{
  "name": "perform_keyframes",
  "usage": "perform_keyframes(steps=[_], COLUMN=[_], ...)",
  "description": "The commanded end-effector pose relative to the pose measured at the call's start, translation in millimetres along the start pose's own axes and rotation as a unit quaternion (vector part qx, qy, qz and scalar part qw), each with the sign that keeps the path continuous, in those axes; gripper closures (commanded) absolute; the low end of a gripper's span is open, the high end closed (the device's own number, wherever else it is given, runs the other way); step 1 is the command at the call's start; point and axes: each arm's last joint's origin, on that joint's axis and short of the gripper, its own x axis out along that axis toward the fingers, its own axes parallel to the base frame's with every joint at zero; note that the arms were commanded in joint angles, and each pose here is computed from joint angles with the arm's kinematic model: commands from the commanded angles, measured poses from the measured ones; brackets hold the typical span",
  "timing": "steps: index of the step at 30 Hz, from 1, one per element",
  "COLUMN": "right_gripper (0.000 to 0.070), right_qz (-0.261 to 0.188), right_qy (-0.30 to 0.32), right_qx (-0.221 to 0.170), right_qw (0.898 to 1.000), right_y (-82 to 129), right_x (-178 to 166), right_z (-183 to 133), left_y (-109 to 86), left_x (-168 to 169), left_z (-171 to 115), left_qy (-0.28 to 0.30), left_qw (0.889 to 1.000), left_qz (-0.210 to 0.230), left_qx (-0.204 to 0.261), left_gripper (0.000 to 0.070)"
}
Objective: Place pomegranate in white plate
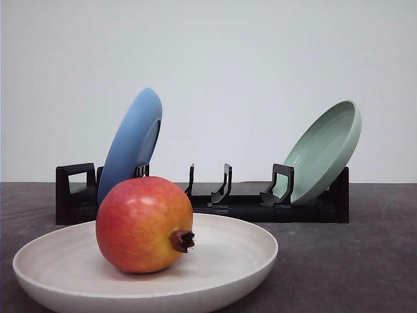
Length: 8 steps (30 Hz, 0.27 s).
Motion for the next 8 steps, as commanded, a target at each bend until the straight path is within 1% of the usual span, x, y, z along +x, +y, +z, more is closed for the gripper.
perform_keyframes(steps=[1, 8], right_gripper=[0.0696, 0.0696], right_qz=[-0.002, -0.002], right_qy=[-0.002, -0.002], right_qx=[-0.003, -0.003], right_qw=[1.0, 1.0], right_y=[-0.1, -0.1], right_x=[0.6, 0.6], right_z=[-1.1, -1.1], left_y=[-0.3, -0.3], left_x=[1.0, 1.0], left_z=[-3.7, -3.7], left_qy=[0.006, 0.006], left_qw=[1.0, 1.0], left_qz=[0.0, 0.0], left_qx=[0.0, 0.0], left_gripper=[0.07, 0.07])
